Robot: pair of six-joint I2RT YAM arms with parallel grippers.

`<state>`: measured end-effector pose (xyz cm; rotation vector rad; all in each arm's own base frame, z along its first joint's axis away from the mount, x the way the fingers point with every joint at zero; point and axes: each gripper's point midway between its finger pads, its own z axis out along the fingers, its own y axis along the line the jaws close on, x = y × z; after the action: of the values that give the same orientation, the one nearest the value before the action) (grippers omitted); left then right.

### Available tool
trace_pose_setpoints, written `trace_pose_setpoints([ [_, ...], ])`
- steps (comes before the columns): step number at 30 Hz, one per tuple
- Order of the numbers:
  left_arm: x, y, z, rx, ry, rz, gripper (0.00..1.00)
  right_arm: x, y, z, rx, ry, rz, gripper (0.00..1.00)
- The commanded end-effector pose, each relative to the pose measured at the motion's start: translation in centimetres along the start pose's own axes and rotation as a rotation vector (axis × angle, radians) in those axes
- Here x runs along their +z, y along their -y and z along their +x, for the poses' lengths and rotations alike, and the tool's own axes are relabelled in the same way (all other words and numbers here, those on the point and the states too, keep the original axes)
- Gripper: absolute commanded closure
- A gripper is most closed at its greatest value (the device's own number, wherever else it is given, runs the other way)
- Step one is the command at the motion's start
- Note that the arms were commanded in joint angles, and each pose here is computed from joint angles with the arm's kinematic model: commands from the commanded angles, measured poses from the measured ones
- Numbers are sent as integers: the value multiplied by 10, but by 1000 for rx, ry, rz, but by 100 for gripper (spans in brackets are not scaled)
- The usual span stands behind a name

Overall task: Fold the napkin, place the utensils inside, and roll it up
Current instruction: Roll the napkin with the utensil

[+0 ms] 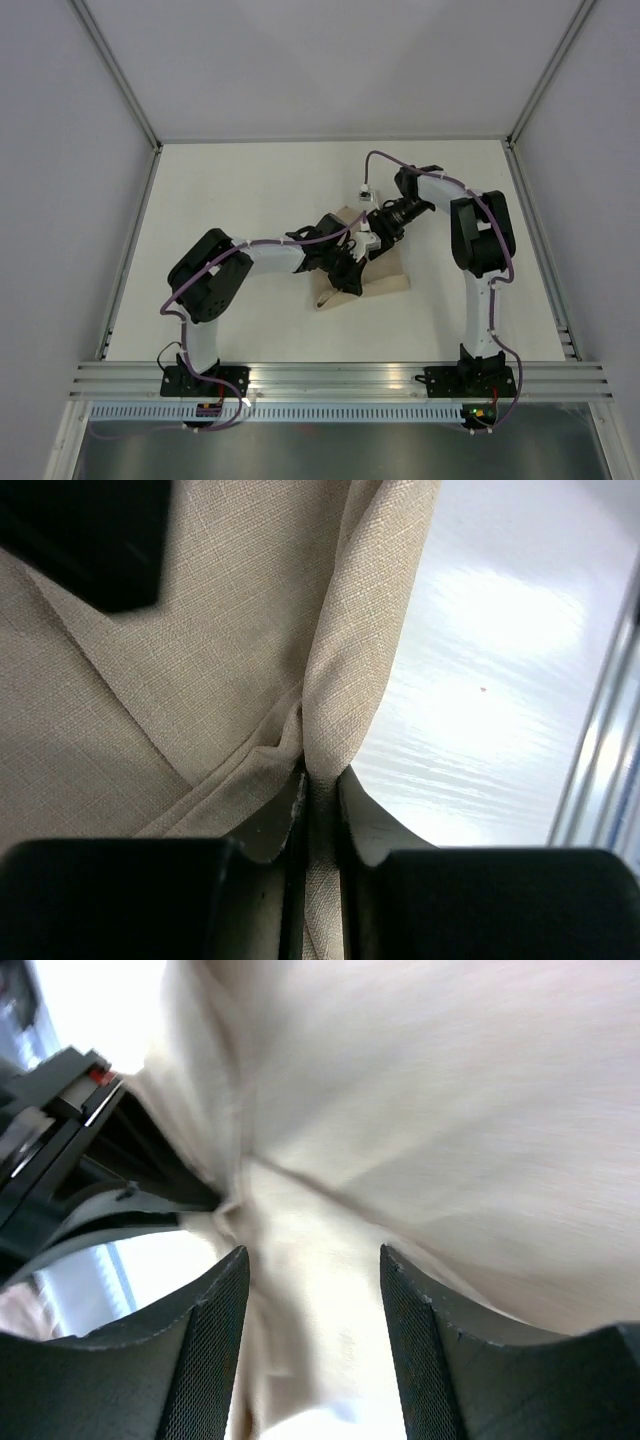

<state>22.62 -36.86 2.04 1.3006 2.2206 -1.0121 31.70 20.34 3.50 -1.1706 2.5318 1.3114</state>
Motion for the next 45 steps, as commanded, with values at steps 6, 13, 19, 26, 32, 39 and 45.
trace_pose_setpoints([
  [6,1,24,39,-272,-136,247,98,-70,9,-46,-193,238,312,40],
  [13,1,19,42,-415,-185,300,98,-78,-19,-24,-419,247,425,41],
  [19,5,14,45,-513,-238,309,98,-42,-56,19,-730,130,520,43],
  [26,9,15,48,-579,-266,336,98,-29,-88,40,-930,139,558,39],
  [32,8,15,51,-620,-281,339,98,-5,-85,66,-1012,85,595,43],
  [39,9,15,57,-650,-298,326,98,24,-89,78,-1115,35,627,43],
  [45,9,16,56,-663,-299,327,98,30,-94,73,-1163,36,658,43],
])
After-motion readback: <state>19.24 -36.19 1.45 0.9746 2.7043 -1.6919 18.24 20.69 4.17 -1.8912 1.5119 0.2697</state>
